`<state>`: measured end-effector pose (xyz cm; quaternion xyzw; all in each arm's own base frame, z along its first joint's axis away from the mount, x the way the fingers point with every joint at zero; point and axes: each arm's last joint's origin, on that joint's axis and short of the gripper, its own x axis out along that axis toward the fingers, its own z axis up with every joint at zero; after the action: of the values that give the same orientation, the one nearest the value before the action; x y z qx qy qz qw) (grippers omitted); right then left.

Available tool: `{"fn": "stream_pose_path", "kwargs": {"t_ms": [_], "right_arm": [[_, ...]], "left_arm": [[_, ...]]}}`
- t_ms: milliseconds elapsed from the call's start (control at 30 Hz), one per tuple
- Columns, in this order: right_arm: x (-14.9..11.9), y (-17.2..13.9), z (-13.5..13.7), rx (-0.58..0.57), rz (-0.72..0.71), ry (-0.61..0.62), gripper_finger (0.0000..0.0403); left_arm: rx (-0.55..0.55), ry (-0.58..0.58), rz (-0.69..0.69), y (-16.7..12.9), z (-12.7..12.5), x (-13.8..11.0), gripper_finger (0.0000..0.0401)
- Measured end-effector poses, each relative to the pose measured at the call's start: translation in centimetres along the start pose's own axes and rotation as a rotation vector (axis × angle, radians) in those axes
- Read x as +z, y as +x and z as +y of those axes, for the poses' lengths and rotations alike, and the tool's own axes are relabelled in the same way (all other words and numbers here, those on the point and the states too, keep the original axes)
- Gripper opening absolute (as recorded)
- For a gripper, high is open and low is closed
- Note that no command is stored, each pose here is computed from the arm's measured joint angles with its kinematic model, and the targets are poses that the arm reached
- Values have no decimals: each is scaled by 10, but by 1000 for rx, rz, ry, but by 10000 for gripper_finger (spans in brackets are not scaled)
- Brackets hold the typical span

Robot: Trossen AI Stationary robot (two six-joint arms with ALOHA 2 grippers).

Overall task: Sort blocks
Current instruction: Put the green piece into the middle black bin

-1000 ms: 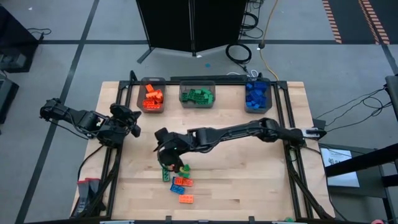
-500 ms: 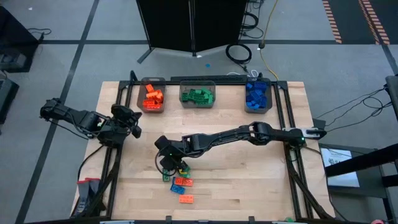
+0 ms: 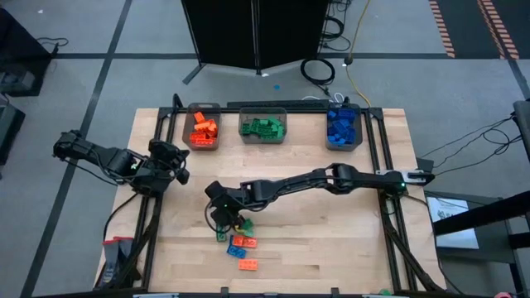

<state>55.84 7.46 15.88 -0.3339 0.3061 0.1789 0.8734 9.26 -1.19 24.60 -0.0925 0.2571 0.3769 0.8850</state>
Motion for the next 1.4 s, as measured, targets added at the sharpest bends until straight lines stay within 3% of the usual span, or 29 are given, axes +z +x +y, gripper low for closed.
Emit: {"fn": "stream_pose_path", "kwargs": {"t_ms": [233,567,767,967,1033,1233,1400], "right_arm": [[-15,4,-1,25,87,75,185],[-52,-15,-11,71,431,189,185],[-54,-37,-25,91,462,289,185],[-19,-105,-54,63,352,377,185],[-18,-131,-62,67,380,433,185],[-61,-185,-78,218,561,689,185],[-86,-209,-58,250,603,703,178]], "left_arm": [[1,2,1,0,0,0,23],[2,4,1,0,0,0,23],[3,5,1,0,-1,0,23],[3,6,2,1,-1,0,23],[3,6,3,1,-1,0,23],[0,7,5,1,-1,0,23],[-10,7,18,1,-2,-1,23]]}}
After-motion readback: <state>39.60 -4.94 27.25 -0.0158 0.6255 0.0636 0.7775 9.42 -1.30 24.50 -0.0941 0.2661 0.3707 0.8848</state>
